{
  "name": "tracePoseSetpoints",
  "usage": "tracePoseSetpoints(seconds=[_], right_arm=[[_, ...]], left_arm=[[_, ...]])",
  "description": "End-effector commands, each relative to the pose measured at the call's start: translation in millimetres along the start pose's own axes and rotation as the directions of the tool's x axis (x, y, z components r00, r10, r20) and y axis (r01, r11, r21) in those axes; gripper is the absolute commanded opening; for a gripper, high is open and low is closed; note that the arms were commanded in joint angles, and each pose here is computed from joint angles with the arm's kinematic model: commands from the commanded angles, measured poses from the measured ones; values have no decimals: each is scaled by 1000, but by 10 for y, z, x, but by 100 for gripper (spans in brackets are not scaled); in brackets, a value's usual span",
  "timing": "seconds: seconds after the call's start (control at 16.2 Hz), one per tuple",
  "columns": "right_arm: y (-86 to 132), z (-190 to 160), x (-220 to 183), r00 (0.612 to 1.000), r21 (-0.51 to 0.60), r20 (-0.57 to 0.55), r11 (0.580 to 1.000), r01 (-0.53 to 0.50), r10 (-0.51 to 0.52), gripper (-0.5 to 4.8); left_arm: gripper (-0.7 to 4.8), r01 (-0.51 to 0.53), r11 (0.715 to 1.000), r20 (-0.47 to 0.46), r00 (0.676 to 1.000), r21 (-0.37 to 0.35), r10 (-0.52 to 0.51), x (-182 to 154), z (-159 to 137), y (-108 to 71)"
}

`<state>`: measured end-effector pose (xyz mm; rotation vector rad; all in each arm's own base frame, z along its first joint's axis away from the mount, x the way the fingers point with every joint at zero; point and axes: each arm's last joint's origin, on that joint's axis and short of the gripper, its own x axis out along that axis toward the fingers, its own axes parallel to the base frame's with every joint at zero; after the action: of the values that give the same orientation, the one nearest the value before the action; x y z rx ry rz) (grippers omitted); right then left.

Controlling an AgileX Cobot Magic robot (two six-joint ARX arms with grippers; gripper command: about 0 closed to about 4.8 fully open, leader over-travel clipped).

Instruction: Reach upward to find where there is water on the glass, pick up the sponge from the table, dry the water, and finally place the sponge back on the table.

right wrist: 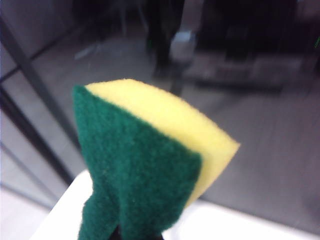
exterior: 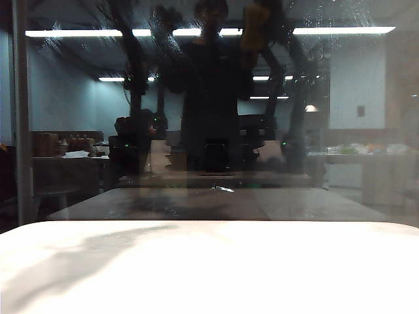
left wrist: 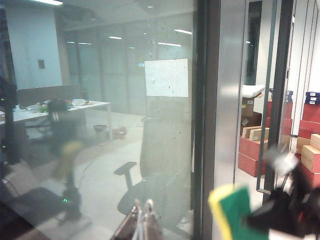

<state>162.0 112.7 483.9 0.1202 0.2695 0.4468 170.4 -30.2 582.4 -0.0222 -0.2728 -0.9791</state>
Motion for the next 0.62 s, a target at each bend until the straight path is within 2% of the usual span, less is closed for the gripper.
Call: tracePoseSetpoints(seconds=[0.06,0.25,0.43,0.62], right_arm=[[-14,293,-259,989,-66,141,996,64,-54,-9],[-86,489,-427,965,-117,243,985,126,-95,-9],[-181,675,-566,920,-113,366,975,194,-141,-9],[-247,860,-623,889,-125,441,972,199,-125,-9]], left_arm=[[-6,6,1000,11,1000,17,-6,-16,36,-29],[-6,6,1000,11,1000,17,-6,-16,35,-27],[-6,6,1000,11,1000,17,-6,-16,36,-29],[-6,5,1000,11,1000,17,-6,-16,35,-27]])
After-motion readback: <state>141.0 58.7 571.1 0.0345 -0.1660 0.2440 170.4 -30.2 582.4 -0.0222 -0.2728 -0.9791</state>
